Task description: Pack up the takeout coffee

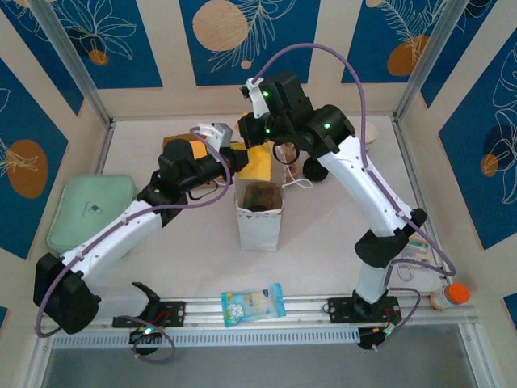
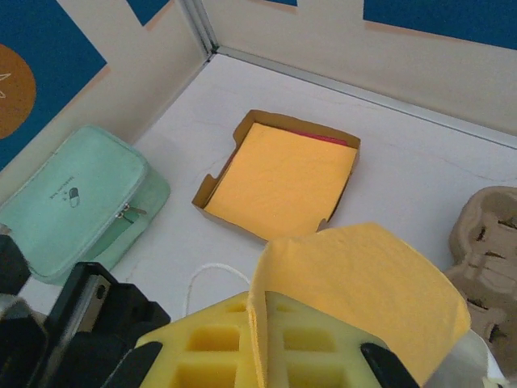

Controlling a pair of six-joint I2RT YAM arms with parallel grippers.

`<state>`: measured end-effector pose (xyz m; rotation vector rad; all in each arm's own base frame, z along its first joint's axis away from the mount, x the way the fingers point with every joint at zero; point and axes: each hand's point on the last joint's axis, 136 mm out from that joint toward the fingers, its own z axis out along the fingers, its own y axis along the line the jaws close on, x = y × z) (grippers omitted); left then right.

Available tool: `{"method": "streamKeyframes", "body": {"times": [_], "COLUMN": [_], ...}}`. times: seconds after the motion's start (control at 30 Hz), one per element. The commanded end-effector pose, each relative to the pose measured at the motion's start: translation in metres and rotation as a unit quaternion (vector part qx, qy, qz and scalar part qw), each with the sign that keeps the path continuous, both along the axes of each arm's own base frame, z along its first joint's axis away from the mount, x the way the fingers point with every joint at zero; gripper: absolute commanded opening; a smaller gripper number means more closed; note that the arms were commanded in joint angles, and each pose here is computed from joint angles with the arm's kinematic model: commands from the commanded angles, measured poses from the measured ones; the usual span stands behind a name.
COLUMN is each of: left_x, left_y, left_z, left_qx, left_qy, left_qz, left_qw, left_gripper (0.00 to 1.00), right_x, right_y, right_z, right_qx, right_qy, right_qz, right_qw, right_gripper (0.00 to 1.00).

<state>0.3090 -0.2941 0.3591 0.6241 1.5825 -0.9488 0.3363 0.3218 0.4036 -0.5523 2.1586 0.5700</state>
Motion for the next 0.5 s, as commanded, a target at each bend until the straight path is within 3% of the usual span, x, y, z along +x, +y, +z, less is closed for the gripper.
{"method": "streamKeyframes", "body": {"times": [0.0,0.47], "left_x": [-0.006,-0.018], "left_y": [0.003,0.005], "left_z": [0.003,-0.024], "left_qx": [0.000,0.006], "left_qy": [-0.016,0.014], "left_qz": [0.005,0.009], "left_qw": [1.000,1.000], "left_gripper": [0.00,0.04], "right_x": [0.000,-0.005], "right_y": [-0.008,-0.021], "right_z": [0.014,0.001], "right_qx": [0.013,0.044], "right_qy": [-0.034,-0.017], "right_qz": [-0.016,-0.024], "right_qw": [0.999,0.999], "right_gripper": [0.02,0.00]}}
